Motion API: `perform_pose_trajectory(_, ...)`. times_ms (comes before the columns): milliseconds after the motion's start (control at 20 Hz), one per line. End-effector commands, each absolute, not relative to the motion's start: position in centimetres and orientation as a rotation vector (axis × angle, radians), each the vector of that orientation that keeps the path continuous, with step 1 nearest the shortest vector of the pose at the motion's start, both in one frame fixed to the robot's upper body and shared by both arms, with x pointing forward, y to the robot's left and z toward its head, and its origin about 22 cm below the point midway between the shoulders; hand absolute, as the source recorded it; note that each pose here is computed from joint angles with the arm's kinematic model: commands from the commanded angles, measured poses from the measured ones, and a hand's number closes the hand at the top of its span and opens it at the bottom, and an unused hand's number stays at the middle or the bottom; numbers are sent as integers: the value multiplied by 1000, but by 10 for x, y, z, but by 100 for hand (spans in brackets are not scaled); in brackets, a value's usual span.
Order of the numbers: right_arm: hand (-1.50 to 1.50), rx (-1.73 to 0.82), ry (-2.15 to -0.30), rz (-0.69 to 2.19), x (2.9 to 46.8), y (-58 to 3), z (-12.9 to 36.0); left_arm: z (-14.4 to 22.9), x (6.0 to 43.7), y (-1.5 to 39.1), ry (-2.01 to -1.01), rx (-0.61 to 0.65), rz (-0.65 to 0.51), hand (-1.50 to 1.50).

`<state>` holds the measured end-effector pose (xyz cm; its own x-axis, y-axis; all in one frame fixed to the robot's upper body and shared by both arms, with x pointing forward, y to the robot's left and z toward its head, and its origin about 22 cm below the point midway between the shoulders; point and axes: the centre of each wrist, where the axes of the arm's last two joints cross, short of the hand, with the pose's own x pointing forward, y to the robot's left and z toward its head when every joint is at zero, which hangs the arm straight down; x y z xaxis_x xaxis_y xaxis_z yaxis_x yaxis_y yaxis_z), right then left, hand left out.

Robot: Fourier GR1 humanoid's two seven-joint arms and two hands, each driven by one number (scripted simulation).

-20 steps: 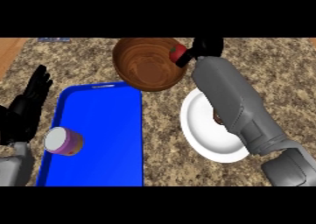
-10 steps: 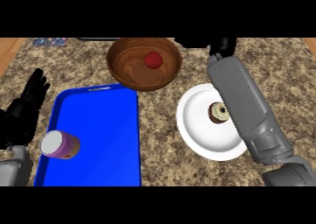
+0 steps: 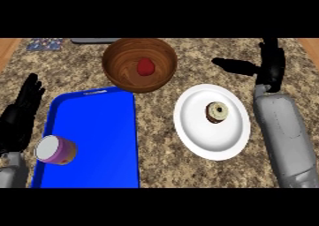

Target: Pick the tomato from the plate and place it in the bowl

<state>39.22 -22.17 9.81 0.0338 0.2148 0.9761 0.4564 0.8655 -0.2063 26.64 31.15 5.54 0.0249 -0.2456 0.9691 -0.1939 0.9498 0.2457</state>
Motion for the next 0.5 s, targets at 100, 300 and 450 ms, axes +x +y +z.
perform_pose_trajectory(100, -150, -422, -1577, -249, 324, -269, 92, 54, 261, 298, -1544, 331, -44, 0)
perform_pose_trajectory(300, -150, -381, -1664, -249, 295, -308, 88, 52, 268, 308, -1562, 338, -64, 0)
perform_pose_trajectory(450, -150, -378, -1685, -267, 274, -297, 80, 50, 268, 315, -1562, 321, -57, 0)
